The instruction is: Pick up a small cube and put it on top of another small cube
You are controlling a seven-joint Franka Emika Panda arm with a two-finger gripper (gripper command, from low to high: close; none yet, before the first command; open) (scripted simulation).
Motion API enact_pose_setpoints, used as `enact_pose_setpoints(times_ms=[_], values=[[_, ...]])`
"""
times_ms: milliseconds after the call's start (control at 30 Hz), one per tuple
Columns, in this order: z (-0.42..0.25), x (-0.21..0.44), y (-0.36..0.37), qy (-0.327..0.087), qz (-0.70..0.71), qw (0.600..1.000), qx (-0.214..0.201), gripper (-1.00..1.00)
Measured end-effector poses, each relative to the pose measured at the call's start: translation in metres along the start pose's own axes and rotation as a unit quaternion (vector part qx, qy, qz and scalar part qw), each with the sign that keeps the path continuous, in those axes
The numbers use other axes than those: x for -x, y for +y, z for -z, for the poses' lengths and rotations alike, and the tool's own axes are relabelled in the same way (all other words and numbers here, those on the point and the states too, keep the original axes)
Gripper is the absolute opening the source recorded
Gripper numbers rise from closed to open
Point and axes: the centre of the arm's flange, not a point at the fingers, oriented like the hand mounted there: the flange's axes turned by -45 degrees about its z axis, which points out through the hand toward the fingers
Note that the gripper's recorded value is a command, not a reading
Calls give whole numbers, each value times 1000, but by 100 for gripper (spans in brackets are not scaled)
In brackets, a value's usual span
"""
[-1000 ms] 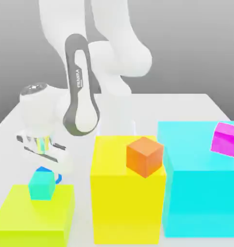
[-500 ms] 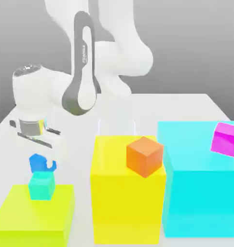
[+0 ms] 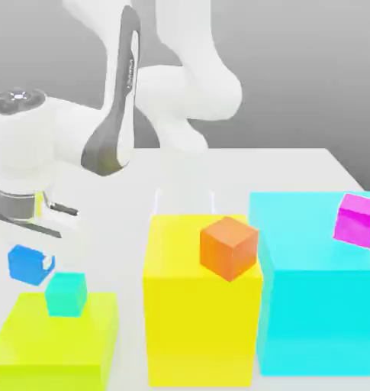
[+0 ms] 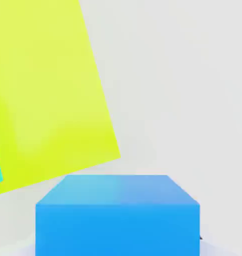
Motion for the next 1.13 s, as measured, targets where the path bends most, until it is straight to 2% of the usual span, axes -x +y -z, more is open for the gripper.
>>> enact_pose_setpoints(times_ms=[300,567,633,767,800,1000,1133], values=[[49,-21,-30,7,-134,990,-44,-100],[97,-23,-55,9,-271,959,-79,-100],[94,-12,-55,4,-307,947,-89,-100],[45,-11,-63,1,-320,943,-93,-100],[38,-11,-64,1,-321,943,-93,100],[34,-11,-65,1,-321,943,-92,100],[75,-9,-57,0,-322,942,-92,100]])
